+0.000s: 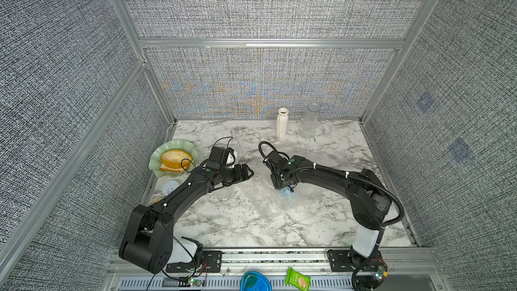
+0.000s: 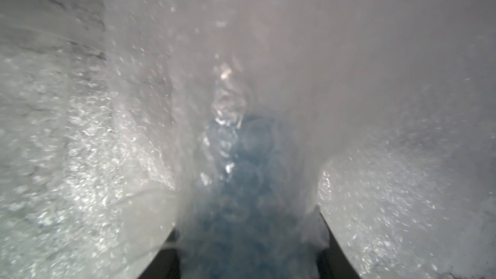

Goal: Unwrap the vase from the bubble wrap
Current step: Unwrap the bubble wrap.

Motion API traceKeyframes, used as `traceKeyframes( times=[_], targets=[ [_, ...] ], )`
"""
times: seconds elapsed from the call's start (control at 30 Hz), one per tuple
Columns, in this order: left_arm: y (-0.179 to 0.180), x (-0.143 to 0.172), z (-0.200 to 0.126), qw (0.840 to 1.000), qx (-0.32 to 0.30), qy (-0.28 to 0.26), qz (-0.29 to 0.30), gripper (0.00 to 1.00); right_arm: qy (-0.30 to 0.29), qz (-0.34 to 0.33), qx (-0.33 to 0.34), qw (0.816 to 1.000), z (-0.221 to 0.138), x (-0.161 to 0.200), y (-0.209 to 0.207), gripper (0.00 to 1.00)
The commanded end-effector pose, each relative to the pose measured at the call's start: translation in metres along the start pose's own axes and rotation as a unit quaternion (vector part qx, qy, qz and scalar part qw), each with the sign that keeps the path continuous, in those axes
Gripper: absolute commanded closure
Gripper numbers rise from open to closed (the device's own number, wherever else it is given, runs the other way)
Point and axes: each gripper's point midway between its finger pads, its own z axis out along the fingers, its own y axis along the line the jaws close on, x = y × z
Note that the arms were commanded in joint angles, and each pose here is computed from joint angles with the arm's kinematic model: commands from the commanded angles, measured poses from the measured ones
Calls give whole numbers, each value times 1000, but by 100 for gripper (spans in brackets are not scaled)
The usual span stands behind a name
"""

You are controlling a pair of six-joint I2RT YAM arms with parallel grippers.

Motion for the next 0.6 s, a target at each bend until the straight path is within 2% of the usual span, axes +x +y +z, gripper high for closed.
traceKeyframes(
  times=[0.0, 0.2, 0.47, 0.57],
  targets=[
    [-5, -4, -2, 1000, 5, -9, 7, 18, -9, 9, -15, 1000, -17, -3, -1, 59],
    [-7, -3, 0, 1000, 11, -7, 10, 18, -23, 52, -74, 996, -31, -5, 11, 58],
    [-9, 3, 2, 1000, 20, -3, 8, 18, -9, 119, -73, 990, 10, 1, 22, 58],
    [-9, 5, 1, 1000, 22, -3, 6, 18, -10, 131, -72, 989, 19, -2, 24, 53]
  ],
)
